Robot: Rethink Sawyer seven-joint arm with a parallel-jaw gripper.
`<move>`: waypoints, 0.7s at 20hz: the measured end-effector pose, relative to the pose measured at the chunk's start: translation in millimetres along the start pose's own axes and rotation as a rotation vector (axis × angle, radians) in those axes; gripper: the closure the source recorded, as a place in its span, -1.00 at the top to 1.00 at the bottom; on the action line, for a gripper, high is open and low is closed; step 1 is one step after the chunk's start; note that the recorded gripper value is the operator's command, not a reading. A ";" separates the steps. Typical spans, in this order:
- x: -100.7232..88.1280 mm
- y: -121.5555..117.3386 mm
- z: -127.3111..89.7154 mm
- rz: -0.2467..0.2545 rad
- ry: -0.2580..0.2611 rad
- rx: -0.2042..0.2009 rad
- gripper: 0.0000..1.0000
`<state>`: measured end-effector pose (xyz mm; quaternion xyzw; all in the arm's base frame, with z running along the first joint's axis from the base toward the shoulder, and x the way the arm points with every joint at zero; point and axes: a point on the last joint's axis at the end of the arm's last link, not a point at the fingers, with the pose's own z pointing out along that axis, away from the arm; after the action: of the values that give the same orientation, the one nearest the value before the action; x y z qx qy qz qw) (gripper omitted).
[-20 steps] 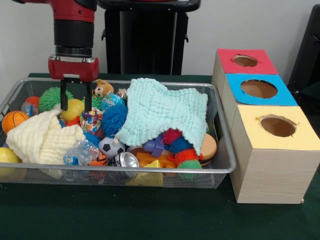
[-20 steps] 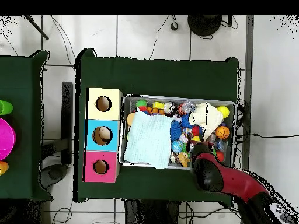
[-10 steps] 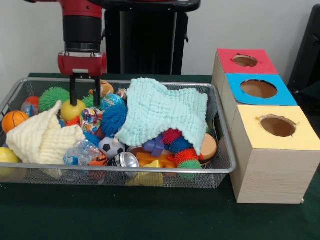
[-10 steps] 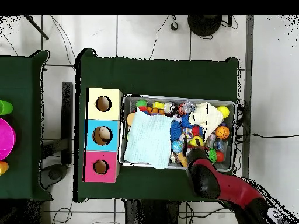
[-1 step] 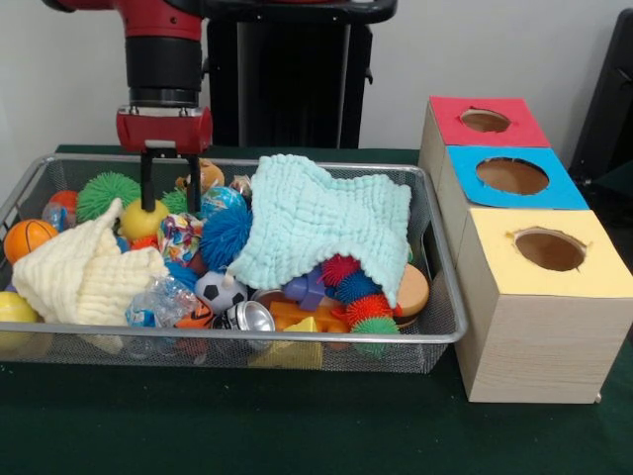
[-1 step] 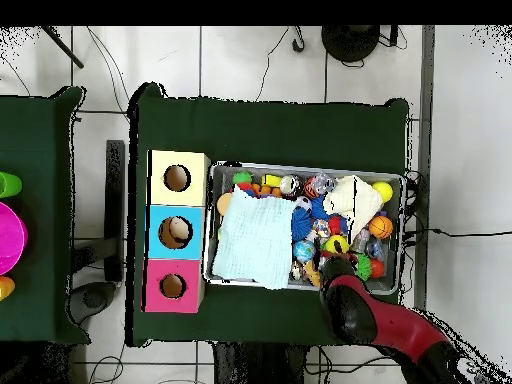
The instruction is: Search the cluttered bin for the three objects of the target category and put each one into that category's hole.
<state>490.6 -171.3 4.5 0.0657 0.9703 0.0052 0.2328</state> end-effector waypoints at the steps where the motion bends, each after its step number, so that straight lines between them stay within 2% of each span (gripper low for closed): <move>1: 0.1 1.2 1.1 0.001 -0.006 -0.002 1.00; 9: -1.9 10.9 8.8 0.012 -0.054 -0.024 1.00; 14: -4.6 12.6 9.2 0.012 -0.063 -0.028 1.00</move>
<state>500.4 -159.6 -1.0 0.0685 0.9619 0.0183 0.2639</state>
